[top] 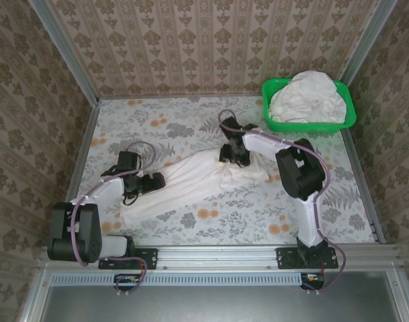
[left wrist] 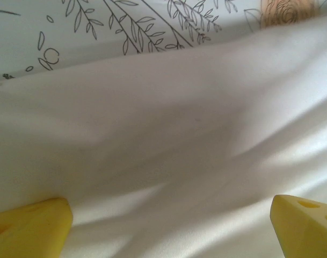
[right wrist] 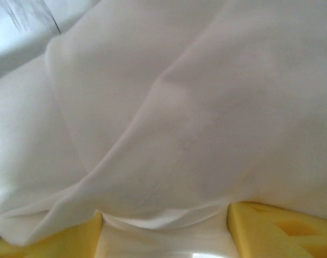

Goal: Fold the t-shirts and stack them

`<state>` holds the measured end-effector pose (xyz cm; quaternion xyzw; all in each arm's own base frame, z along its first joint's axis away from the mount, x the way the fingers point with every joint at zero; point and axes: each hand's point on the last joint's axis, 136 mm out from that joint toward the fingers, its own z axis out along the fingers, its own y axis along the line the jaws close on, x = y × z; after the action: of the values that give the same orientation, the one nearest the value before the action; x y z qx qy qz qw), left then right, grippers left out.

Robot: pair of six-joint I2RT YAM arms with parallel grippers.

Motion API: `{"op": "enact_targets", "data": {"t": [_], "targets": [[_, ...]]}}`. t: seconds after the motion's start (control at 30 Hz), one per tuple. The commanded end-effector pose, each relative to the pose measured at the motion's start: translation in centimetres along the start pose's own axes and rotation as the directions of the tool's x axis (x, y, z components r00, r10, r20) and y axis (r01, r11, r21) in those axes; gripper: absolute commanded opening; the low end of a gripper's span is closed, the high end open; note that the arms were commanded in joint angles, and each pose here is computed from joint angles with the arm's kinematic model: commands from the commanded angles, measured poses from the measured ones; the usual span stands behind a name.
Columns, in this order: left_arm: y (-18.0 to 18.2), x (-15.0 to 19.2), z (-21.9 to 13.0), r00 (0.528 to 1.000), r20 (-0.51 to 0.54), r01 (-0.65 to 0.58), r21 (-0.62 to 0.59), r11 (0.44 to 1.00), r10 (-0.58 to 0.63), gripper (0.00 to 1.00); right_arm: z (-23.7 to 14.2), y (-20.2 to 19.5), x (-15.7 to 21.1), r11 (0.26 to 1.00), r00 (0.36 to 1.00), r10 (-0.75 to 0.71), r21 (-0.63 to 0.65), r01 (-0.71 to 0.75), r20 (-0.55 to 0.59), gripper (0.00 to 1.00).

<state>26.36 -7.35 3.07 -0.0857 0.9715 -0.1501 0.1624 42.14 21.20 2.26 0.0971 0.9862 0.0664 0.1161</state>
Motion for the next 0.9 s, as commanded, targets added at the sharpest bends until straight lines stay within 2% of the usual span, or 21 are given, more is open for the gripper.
{"op": "enact_targets", "data": {"t": [0.0, 0.17, 0.33, 0.47, 0.6, 0.73, 0.87], "targets": [[1.3, 3.8, 0.0, 0.988, -0.126, 0.083, -0.046, 0.995, -0.088, 0.99, 4.3, 0.2, -1.3, 0.999, 0.998, -0.012, 0.032, 0.015, -0.069, 0.7], [-0.5, 3.5, -2.0, 0.995, -0.067, 0.071, 0.043, 0.997, -0.068, 1.0, 3.0, 3.8, -6.1, 0.998, 0.997, -0.039, -0.06, 0.035, -0.064, 0.81], [-0.5, 1.7, -4.9, 0.993, 0.101, 0.051, 0.045, 0.998, -0.055, 1.0, -2.3, 3.6, -8.1, 0.993, 0.996, -0.052, -0.101, 0.059, 0.074, 0.83], [0.6, 0.3, -5.6, 0.986, 0.151, 0.07, 0.036, 0.997, -0.075, 1.0, -4.2, 1.2, -7.0, 0.983, 0.981, 0.127, -0.148, -0.105, 0.147, 0.82], [1.2, -0.3, -4.3, 0.995, 0.069, 0.071, 0.057, 0.996, -0.075, 0.95, -3.4, -1.8, -5.7, 0.913, 0.917, 0.378, -0.213, -0.347, 0.127, 0.79], [1.6, -0.5, -2.8, 0.997, -0.051, 0.064, 0.048, 0.997, -0.062, 0.76, -2.2, -3.6, -4.6, 0.869, 0.872, 0.48, -0.191, -0.457, 0.097, 0.77], [2.1, 0.1, -1.9, 0.987, -0.131, 0.095, 0.023, 0.995, -0.092, 0.59, -1.0, -3.6, -4.2, 0.839, 0.847, 0.528, -0.193, -0.509, 0.06, 0.75]]}}
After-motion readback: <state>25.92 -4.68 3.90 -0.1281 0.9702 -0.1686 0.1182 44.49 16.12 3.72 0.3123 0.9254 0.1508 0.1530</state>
